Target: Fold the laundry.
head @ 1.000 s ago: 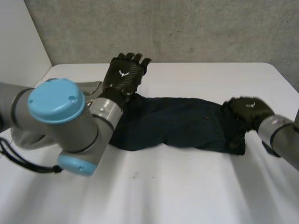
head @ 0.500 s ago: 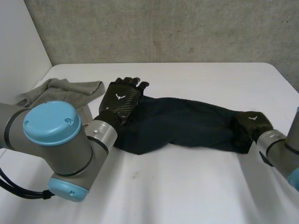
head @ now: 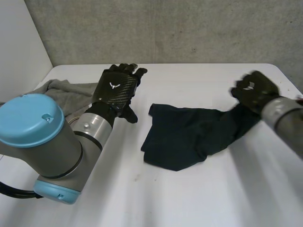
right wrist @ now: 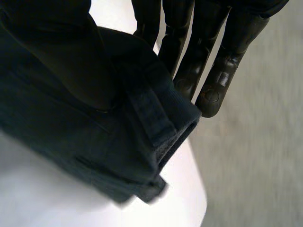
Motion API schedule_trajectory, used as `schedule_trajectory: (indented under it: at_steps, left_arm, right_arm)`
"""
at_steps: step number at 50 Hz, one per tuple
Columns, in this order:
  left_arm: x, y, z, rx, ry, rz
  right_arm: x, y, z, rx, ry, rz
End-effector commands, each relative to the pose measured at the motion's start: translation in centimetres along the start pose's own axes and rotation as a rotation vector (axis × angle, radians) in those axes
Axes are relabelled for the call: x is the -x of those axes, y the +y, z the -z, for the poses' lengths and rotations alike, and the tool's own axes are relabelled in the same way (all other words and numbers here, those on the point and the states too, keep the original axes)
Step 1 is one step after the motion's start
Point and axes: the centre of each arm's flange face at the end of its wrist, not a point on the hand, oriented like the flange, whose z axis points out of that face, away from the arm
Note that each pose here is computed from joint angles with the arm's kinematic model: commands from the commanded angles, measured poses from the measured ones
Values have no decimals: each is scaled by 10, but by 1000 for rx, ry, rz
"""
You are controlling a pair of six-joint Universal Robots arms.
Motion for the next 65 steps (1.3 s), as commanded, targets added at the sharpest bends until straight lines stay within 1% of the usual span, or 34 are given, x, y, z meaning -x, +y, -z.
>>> schedule_trajectory:
  at_steps: [1,2,4,6,9,12,13,16,17,20,21,24,25,29,30,32,33,37,42,45,49,50,52,55,58,65]
  left_arm:
    - [1,-6,-3,-22,-9,1]
    - [1,-6,-3,-22,-9,1]
    - [2,-7,-4,-29,-10,1]
    - [2,-8,-4,-31,-12,2]
    - [3,-9,-6,-36,-16,7]
    - [4,-14,-9,-53,-20,13]
    - [5,-15,-10,-55,-22,14]
    - [7,-22,-14,-81,-28,25]
    - [8,-25,-15,-91,-30,28]
    - [9,-35,-21,-125,-34,42]
    - [9,-36,-23,-130,-34,45]
    - [10,-42,-29,-153,-37,65]
    - [10,-42,-31,-156,-35,73]
    - [1,-37,-40,-153,-14,106]
    - [0,-36,-41,-153,-9,111]
    - [-11,-32,-44,-149,20,124]
    - [-14,-30,-46,-147,27,126]
    - [-34,-17,-57,-126,78,130]
    - [-49,5,-71,-57,143,118]
    - [-52,19,-75,-19,153,108]
    - [-53,34,-70,70,161,52]
    - [-53,39,-64,106,169,9]
    - [-52,45,-58,141,175,-39]
    - [-50,45,-50,151,181,-124]
    - [-47,42,-48,145,181,-168]
    - [-45,39,-56,108,170,-185]
  right_arm:
    - [77,-80,11,-280,-173,202]
    - [102,-90,17,-346,-237,283]
    - [124,-98,23,-406,-296,344]
    - [146,-96,25,-436,-355,390]
    - [156,-94,24,-445,-390,378]
    - [156,-98,23,-447,-400,301]
    - [151,-101,20,-441,-395,222]
    - [138,-108,16,-421,-390,50]
    - [124,-113,15,-409,-380,-89]
    - [92,-120,15,-392,-339,-307]
    - [72,-116,13,-368,-311,-448]
    - [44,-100,7,-310,-267,-647]
    - [30,-87,2,-274,-242,-763]
    - [10,-63,-2,-202,-201,-976]
    - [7,-60,-1,-194,-192,-995]
    - [2,-51,0,-169,-174,-1017]
    - [-2,-39,-1,-141,-150,-1023]
    - [-11,-19,-4,-103,-105,-1021]
    - [-10,-16,-6,-91,-105,-1015]
    - [-2,-9,-12,-55,-122,-1018]
    - [4,-4,-18,-32,-136,-989]
    - [5,-3,-19,-28,-138,-981]
    - [6,-2,-19,-23,-141,-957]
    - [9,-2,-19,-20,-144,-929]
    - [16,-6,-20,-23,-166,-894]
    - [27,-18,-22,-36,-199,-870]
